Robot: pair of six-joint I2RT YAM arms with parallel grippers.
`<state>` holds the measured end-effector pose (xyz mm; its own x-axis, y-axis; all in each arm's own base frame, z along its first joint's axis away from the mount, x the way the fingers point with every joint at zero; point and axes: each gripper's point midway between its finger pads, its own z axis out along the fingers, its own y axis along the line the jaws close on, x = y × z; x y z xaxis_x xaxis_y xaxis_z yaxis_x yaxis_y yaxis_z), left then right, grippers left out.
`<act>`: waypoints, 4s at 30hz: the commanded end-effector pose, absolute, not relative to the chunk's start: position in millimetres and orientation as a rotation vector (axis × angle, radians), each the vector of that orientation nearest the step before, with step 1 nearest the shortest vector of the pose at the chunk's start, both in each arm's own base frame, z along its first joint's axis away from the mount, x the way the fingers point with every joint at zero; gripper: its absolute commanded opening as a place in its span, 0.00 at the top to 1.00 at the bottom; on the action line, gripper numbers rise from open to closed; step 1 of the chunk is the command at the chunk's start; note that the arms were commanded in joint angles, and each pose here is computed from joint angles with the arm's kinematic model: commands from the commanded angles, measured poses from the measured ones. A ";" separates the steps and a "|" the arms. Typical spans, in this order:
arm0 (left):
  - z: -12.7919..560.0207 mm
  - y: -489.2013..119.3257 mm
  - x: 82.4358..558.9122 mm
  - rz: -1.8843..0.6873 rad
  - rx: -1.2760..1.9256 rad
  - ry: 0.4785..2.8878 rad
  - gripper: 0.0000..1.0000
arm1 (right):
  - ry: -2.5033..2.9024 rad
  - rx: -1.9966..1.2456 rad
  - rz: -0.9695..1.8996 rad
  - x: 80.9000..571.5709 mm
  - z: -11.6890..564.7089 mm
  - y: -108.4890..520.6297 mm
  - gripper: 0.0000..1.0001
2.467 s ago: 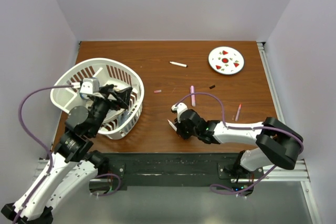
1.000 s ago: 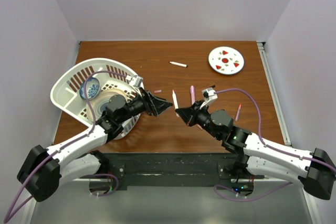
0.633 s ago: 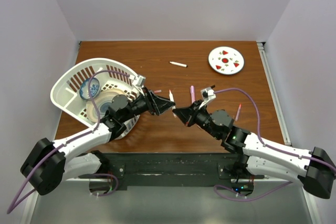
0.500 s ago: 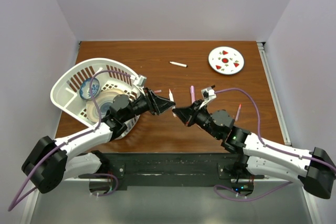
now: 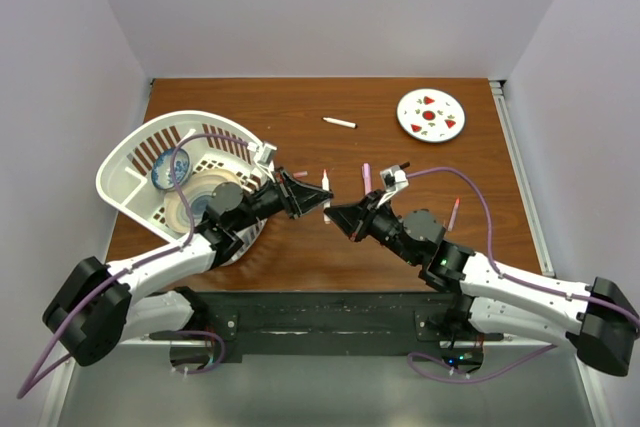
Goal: Insert the pens into the pen caps
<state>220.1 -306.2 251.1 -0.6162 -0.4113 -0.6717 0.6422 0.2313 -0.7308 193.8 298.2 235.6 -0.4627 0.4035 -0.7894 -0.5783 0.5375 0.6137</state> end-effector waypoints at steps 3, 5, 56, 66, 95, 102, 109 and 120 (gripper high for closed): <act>270.5 -305.9 211.0 -1.538 0.295 1.574 1.00 | 1.747 -0.098 1.105 195.4 239.4 289.4 0.75; 264.1 -301.7 216.2 -1.457 0.306 1.630 1.00 | 1.833 -0.074 1.027 195.4 224.9 277.3 0.67; 311.6 -202.7 239.2 -0.817 0.291 1.650 1.00 | 2.334 1.537 -0.113 217.0 30.9 146.3 0.56; 312.3 -200.1 239.7 -0.806 0.280 1.645 1.00 | 2.418 1.484 -0.128 211.3 14.1 152.2 0.55; 318.3 -188.3 241.2 -0.756 0.241 1.624 1.00 | 2.542 0.204 0.264 246.8 44.4 196.5 0.59; 325.4 -171.1 242.3 -0.676 0.199 1.606 1.00 | 2.538 0.038 0.421 208.7 71.7 219.3 0.47; 329.1 -164.0 240.0 -0.657 0.181 1.588 1.00 | 2.649 0.137 0.433 156.4 52.1 244.5 0.50; 329.6 -160.2 236.6 -0.650 0.179 1.578 1.00 | 2.686 0.135 0.309 130.5 33.0 263.2 0.52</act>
<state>236.0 -165.4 321.8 -0.1735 -0.2709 -0.9468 0.4880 0.8114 -0.3216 122.6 254.5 26.4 -0.9237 0.0877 -0.3730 -0.0073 0.9693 0.2459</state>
